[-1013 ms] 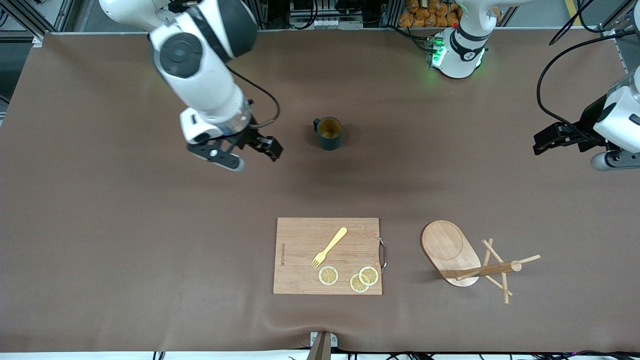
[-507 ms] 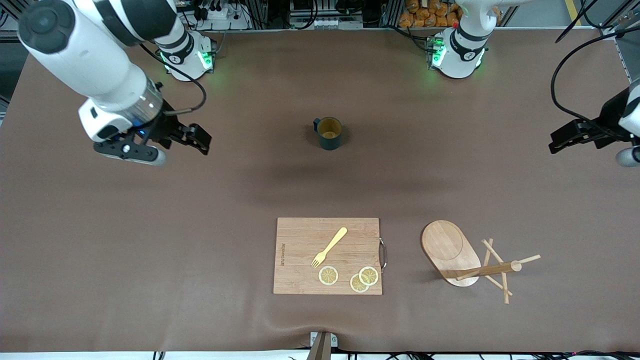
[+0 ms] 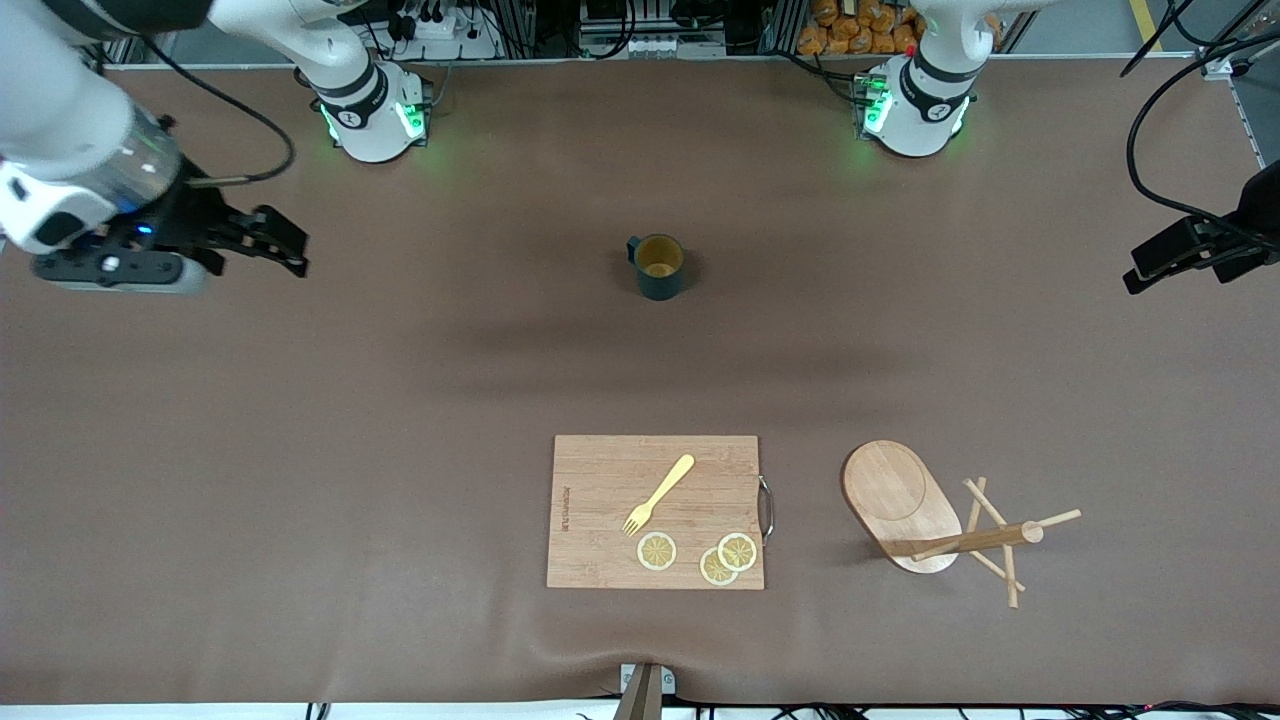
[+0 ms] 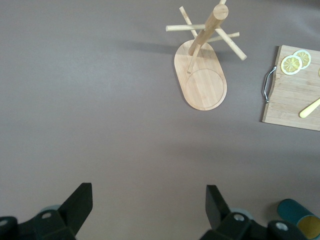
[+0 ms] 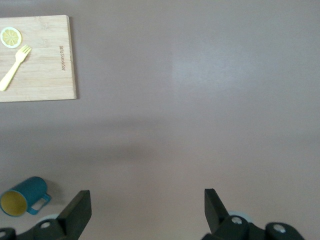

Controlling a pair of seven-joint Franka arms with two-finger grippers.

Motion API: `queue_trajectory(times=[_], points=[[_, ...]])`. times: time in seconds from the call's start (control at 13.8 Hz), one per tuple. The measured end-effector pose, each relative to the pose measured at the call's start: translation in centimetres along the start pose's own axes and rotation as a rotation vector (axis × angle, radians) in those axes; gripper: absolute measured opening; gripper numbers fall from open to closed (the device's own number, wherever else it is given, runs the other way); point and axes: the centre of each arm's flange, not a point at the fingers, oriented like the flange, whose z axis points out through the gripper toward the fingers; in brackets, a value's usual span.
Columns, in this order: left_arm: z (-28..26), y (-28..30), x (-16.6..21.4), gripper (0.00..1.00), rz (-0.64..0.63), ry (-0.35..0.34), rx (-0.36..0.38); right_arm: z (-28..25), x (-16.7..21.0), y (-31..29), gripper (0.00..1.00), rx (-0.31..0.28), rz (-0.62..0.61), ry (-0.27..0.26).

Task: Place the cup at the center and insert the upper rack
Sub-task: 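Open the right gripper and draw the right arm back to rest, then move the left gripper over to the mug handle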

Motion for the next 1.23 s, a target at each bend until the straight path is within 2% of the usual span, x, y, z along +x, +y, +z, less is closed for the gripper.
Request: queue_trajectory(times=[0.29,0.51,0.72,0.94,1.23], points=[[0.4,0.5,0.0,1.0,0.002,-0.009,0.001,-1.4,-0.7,6.4,1.0,0.007,-0.014,-0.025],[0.7,1.0,0.0,1.0,-0.049,-0.014,0.001,-1.4,-1.6,10.7,1.0,0.015,-0.013,-0.053],[0.8,4.6,-0.7,1.0,-0.103,-0.011,0.015,-0.1,-2.0,10.8,1.0,0.017,-0.016,-0.081],[1.0,9.6,-2.2,1.0,-0.113,-0.003,0.052,-0.1,-2.3,9.4,1.0,0.011,-0.022,-0.084],[1.5,14.3,-3.9,1.0,-0.125,-0.011,0.051,-1.2,-3.0,10.9,1.0,-0.005,0.01,-0.102]])
